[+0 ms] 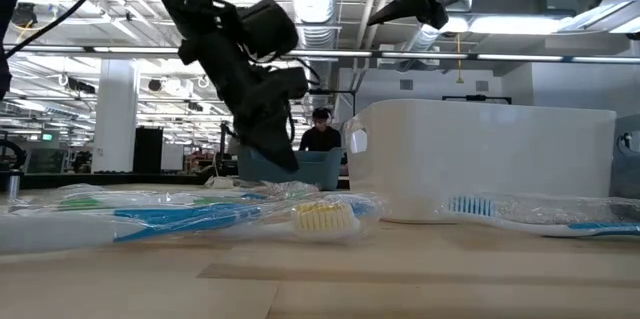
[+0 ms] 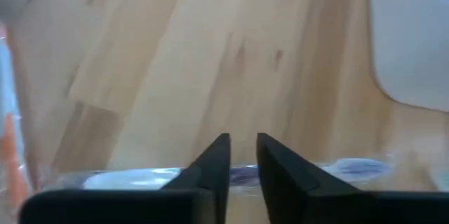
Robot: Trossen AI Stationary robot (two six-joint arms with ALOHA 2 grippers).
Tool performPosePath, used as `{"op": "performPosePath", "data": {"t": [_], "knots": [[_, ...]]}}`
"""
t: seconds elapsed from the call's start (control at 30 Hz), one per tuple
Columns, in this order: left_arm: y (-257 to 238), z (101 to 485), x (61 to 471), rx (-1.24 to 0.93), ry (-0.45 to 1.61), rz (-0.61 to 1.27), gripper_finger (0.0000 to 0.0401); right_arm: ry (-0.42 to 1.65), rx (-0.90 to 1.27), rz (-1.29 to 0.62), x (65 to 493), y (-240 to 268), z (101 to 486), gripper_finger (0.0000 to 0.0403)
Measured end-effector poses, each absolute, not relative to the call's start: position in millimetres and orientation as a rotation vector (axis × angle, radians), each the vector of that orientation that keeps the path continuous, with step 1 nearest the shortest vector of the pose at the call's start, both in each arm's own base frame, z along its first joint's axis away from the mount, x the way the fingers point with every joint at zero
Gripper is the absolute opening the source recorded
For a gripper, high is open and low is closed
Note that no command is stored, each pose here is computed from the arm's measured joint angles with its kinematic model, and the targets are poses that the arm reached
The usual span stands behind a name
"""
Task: Pick & Place Toothbrushes
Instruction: Put the violet toothbrush into the blue bin
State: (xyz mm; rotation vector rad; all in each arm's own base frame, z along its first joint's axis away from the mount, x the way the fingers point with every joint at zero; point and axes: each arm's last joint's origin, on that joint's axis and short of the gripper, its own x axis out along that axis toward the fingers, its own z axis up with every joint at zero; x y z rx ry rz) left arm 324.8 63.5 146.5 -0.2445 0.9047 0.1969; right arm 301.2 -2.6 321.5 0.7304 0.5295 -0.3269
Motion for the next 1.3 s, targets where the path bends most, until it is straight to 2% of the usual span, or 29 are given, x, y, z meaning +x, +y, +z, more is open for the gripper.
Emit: {"op": "performPosePath", "data": {"t": [0.17,0.3,0.4,0.57,0.7,0.93,1.07,1.3], "knots": [[70.7,142.7,327.5,-0.228,0.880,0.253,0.0123,0.529,0.731,-0.327,301.2,-2.6,321.5,0.0285],[84.0,134.3,326.1,-0.268,0.891,0.359,0.0139,0.523,0.732,-0.325,301.4,-2.7,322.1,0.0285],[90.3,122.7,321.7,-0.335,0.949,0.407,0.0134,0.523,0.735,-0.326,301.4,-2.7,322.1,0.0285],[84.6,119.6,321.3,-0.326,0.993,0.407,0.0115,0.522,0.753,-0.328,301.4,-1.7,322.0,0.0285],[68.8,126.9,315.5,-0.324,1.049,0.369,0.0103,0.524,0.755,-0.326,301.3,-0.7,322.0,0.0285],[46.9,149.7,303.9,-0.300,1.074,0.423,0.0079,0.522,0.755,-0.325,301.5,-0.8,322.1,0.0285],[34.4,160.0,299.8,-0.338,1.079,0.359,0.0064,0.522,0.751,-0.324,301.5,-0.8,322.2,0.0285],[22.3,170.3,305.9,-0.007,1.012,0.189,0.0055,0.519,0.749,-0.323,301.7,-1.0,322.4,0.0285]]}}
